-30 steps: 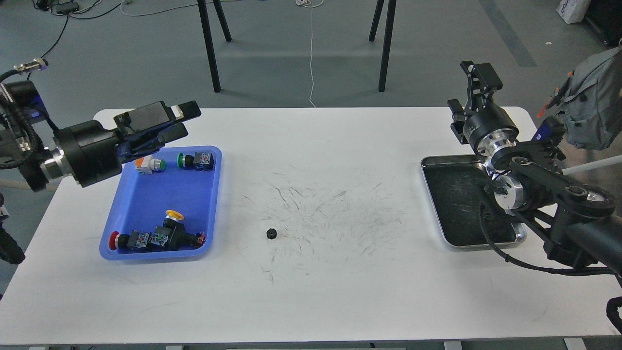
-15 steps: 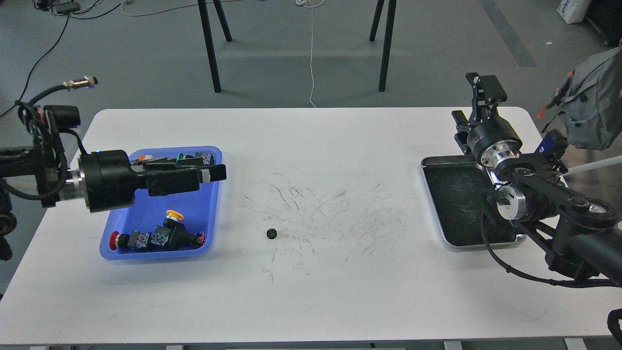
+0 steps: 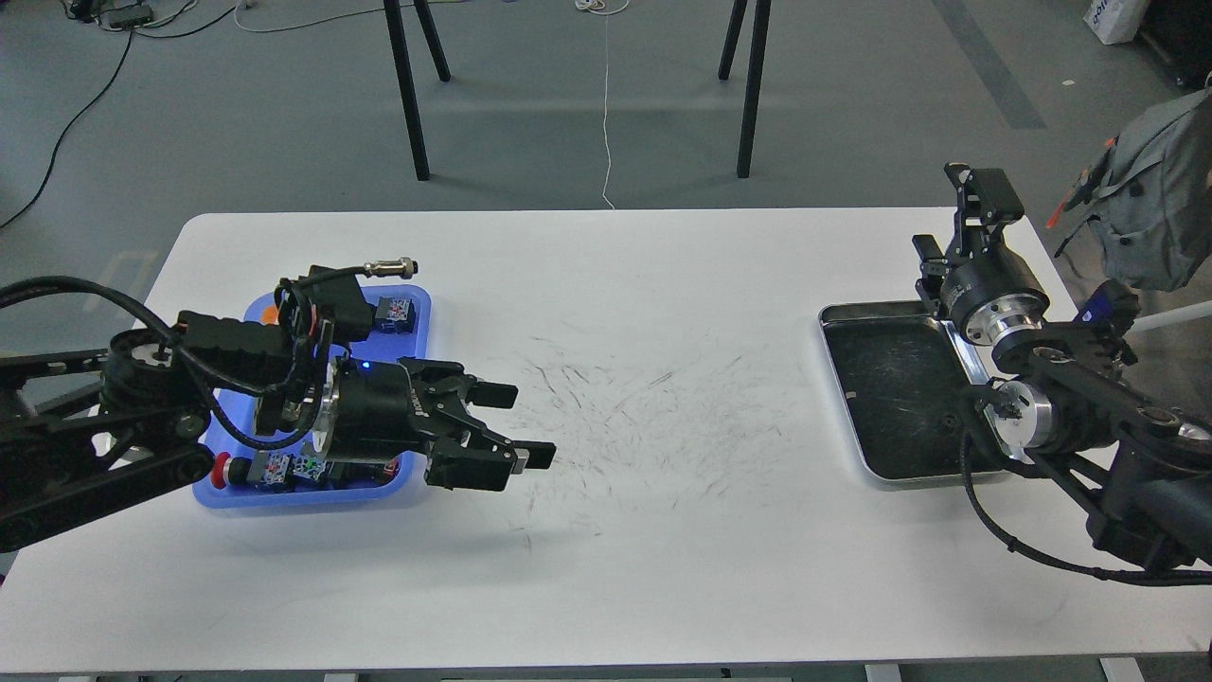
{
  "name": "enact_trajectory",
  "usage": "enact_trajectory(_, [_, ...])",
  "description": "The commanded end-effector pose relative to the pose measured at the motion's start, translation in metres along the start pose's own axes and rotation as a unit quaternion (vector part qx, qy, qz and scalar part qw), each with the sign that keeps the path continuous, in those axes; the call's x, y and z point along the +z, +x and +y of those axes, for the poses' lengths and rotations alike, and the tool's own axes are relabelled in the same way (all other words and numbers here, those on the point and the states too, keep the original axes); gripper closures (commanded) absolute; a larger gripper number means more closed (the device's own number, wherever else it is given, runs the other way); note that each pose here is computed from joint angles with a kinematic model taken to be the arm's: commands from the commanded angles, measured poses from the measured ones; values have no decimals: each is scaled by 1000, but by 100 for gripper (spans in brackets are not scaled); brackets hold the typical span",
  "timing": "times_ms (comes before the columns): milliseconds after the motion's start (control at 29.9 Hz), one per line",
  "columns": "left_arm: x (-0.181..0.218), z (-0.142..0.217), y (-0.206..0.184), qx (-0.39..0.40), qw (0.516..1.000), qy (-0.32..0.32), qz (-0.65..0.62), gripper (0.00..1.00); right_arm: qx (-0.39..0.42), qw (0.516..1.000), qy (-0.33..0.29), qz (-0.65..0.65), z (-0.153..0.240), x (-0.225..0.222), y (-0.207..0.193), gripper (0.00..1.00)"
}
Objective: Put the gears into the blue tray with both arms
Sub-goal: 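Reach the left gripper toward the black gear on the table, then grasp the black gear with the left gripper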
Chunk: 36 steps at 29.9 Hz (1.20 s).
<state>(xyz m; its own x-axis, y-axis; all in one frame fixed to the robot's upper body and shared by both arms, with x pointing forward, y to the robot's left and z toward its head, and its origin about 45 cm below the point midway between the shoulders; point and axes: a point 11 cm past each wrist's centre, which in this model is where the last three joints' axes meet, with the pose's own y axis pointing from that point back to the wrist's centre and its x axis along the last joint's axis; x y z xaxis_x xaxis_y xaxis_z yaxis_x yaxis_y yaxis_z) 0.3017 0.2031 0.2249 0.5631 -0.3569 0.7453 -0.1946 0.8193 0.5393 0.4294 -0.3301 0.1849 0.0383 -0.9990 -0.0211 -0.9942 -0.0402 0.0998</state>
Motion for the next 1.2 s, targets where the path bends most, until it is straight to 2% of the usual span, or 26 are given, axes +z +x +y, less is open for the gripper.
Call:
enact_trajectory(0, [-14, -15, -8, -22, 1000, 13, -13, 5, 3, 1000, 4, -1, -2, -4, 2, 3])
enact_trajectory(234, [-20, -51, -7, -38, 998, 10, -43, 6, 10, 1000, 13, -11, -3, -8, 4, 3])
enact_trajectory(334, [-39, -51, -14, -58, 995, 42, -75, 8, 9, 1000, 15, -11, -4, -10, 3, 3])
enact_trajectory(668, [-45, -66, -24, -70, 990, 47, -115, 19, 8, 1000, 15, -8, -4, -10, 3, 3])
enact_trajectory(902, [-58, -68, -46, -78, 988, 64, -116, 20, 7, 1000, 17, -5, -5, -12, 3, 3])
enact_trajectory(1169, [-64, -70, -50, -70, 987, 72, -125, 20, 1, 1000, 16, -4, -5, -10, -2, 3])
